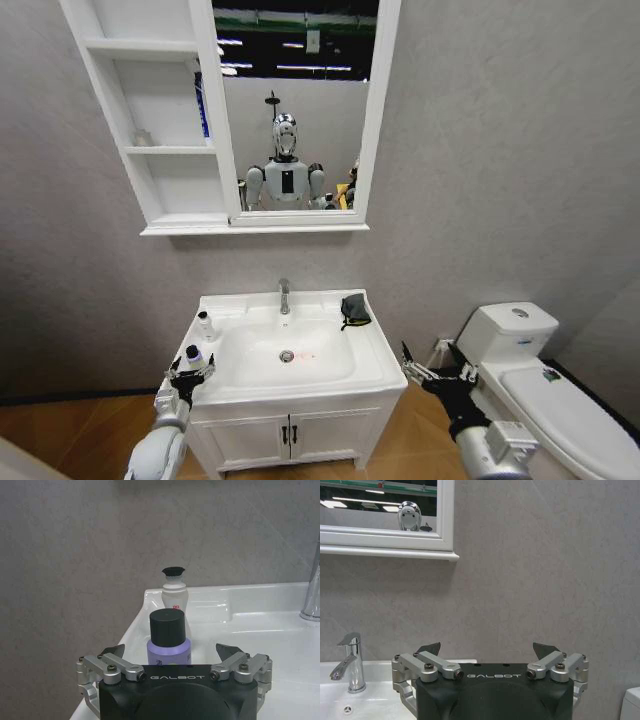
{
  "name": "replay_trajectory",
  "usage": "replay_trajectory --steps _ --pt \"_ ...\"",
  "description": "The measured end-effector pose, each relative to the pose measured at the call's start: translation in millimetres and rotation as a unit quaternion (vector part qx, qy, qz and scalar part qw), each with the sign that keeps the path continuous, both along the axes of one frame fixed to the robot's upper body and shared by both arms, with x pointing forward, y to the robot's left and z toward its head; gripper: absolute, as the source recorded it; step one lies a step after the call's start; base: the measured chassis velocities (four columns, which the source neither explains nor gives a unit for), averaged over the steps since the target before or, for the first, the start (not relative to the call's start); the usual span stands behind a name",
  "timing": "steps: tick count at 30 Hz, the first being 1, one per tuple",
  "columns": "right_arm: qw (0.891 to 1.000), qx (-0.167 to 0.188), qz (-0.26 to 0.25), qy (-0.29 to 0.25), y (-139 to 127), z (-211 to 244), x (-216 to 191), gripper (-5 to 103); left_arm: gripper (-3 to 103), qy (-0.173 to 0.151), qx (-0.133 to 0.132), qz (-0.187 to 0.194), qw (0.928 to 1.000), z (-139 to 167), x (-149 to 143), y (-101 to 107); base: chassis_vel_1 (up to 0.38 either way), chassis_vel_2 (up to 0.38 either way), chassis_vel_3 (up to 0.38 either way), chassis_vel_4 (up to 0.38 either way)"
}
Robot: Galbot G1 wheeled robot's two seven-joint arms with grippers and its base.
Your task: Move facial cleanser and shampoo from washbasin to cabinet, then wipe washbasin with towel.
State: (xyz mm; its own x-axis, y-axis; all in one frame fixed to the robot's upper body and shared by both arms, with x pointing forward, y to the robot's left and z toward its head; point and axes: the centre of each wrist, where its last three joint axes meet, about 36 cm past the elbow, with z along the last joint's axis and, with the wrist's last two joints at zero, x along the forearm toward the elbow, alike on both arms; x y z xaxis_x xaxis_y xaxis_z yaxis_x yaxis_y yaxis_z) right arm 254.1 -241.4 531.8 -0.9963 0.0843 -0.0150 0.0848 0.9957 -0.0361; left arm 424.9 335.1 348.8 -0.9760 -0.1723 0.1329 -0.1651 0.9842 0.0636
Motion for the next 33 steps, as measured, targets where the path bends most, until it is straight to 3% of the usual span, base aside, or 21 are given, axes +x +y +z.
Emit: replay_trajectory --steps 6,9,12,14,17,18,19,21,27,30,31,33 --pt "1.0 -0.001 -0.001 -0.001 -1 1 0 100 102 0.007 0.0 0.007 0.9999 -3 4 -2 0.0 0.0 0.0 0.0" --pt "1.0 0.0 -0.001 -0.003 -1 1 1 100 88 0.013 -0.003 0.013 0.9998 -4 4 -3 0.0 0.0 0.0 0.0" --pt "1.0 0.0 -0.001 -0.004 -1 2 2 100 82 0.014 -0.004 0.013 0.9998 -5 4 -3 0.0 0.0 0.0 0.0" --pt "1.0 0.0 -0.001 -0.006 -1 2 2 100 72 0.015 -0.005 0.015 0.9998 -6 6 -2 0.0 0.0 0.0 0.0" --pt "1.0 0.0 0.0 -0.006 -1 2 2 100 72 0.014 -0.007 0.017 0.9997 -6 7 -2 0.0 0.0 0.0 0.0" --pt "1.0 0.0 0.0 -0.006 -1 2 2 100 60 0.014 -0.009 0.017 0.9997 -6 7 -3 0.0 0.0 0.0 0.0" --pt "1.0 0.0 0.0 -0.006 -1 2 2 100 60 0.014 -0.009 0.017 0.9997 -6 7 -3 0.0 0.0 0.0 0.0" --pt "1.0 -0.001 0.0 -0.008 -1 3 3 100 43 0.015 -0.011 0.015 0.9997 -6 6 -6 0.0 0.0 0.0 0.0" --pt "1.0 0.0 0.0 -0.008 0 3 3 100 43 0.017 -0.013 0.011 0.9997 2 -2 -14 0.0 0.0 0.0 0.0" --pt "1.0 -0.001 -0.001 -0.006 0 2 4 100 43 -0.011 0.005 0.006 0.9999 40 -16 -20 0.0 0.0 0.0 0.0" --pt "1.0 -0.001 -0.001 -0.006 0 2 4 100 43 -0.011 0.005 0.006 0.9999 40 -16 -20 0.0 0.0 0.0 0.0" --pt "1.0 0.0 -0.001 -0.005 0 0 6 100 43 -0.036 0.016 0.004 0.9992 85 -25 -24 0.0 0.0 0.0 0.0"
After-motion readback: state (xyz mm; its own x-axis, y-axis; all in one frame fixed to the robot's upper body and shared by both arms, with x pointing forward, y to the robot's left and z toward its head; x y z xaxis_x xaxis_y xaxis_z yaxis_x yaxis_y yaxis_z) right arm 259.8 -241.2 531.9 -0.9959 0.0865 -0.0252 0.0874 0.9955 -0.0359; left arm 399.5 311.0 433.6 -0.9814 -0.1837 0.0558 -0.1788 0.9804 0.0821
